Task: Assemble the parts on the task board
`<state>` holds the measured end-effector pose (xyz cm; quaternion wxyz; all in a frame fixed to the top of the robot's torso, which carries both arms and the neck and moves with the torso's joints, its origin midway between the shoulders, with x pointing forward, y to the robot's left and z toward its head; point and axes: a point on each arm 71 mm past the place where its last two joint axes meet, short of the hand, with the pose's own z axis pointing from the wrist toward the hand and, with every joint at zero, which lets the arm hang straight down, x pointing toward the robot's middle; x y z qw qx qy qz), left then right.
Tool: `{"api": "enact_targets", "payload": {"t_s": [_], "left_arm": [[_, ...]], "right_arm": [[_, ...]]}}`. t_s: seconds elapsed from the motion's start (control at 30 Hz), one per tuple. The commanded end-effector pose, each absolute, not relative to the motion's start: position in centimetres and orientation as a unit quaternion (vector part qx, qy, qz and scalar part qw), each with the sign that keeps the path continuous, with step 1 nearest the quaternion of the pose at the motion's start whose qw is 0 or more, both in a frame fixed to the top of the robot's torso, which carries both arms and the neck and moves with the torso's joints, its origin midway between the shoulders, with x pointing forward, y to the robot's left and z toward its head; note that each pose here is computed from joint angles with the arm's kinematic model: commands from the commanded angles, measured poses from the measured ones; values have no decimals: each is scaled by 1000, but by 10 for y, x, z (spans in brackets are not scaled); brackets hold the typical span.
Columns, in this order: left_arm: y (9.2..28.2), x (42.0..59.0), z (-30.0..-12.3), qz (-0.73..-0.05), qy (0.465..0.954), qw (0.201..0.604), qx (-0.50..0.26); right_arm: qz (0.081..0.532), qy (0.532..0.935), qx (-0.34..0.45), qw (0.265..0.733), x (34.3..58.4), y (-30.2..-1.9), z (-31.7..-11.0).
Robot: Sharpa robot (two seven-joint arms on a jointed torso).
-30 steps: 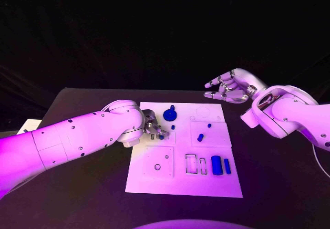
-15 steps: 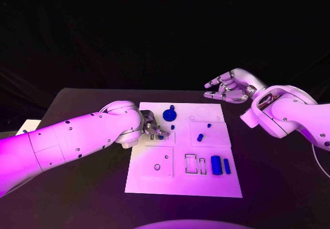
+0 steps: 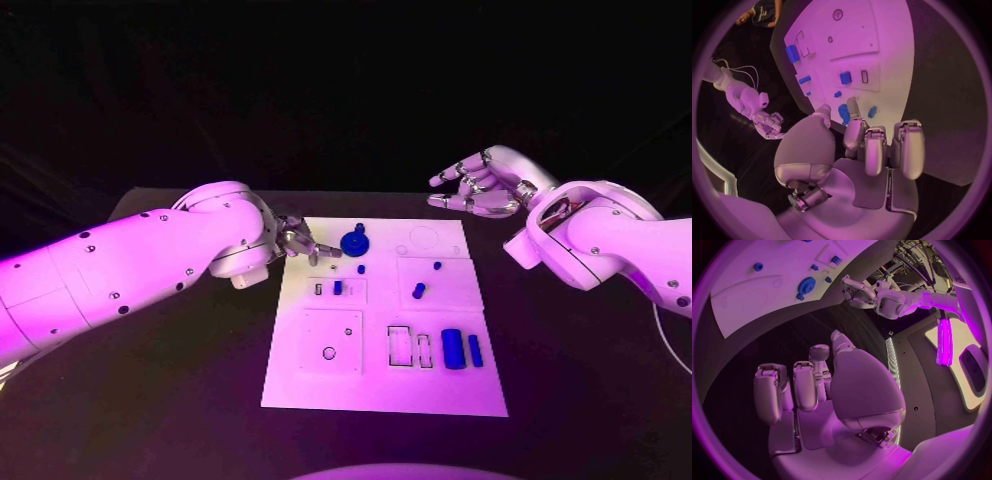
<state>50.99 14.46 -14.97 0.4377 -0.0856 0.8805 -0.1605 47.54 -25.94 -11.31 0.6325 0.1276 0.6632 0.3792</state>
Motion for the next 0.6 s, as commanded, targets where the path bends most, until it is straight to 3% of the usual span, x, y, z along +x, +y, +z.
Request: {"api": "enact_targets", "payload": {"t_s": [0.03, 0.27, 0.6], "left_arm": [[152, 515, -143, -154, 890, 417, -102], [171, 541, -133, -116, 892, 422, -116], [170, 568, -142, -77, 892, 437, -87]], "right_arm": [[382, 666, 121, 629, 476, -258, -114], [381, 668, 122, 627, 477, -256, -116], [383, 670, 121, 624, 478, -253, -118]]}}
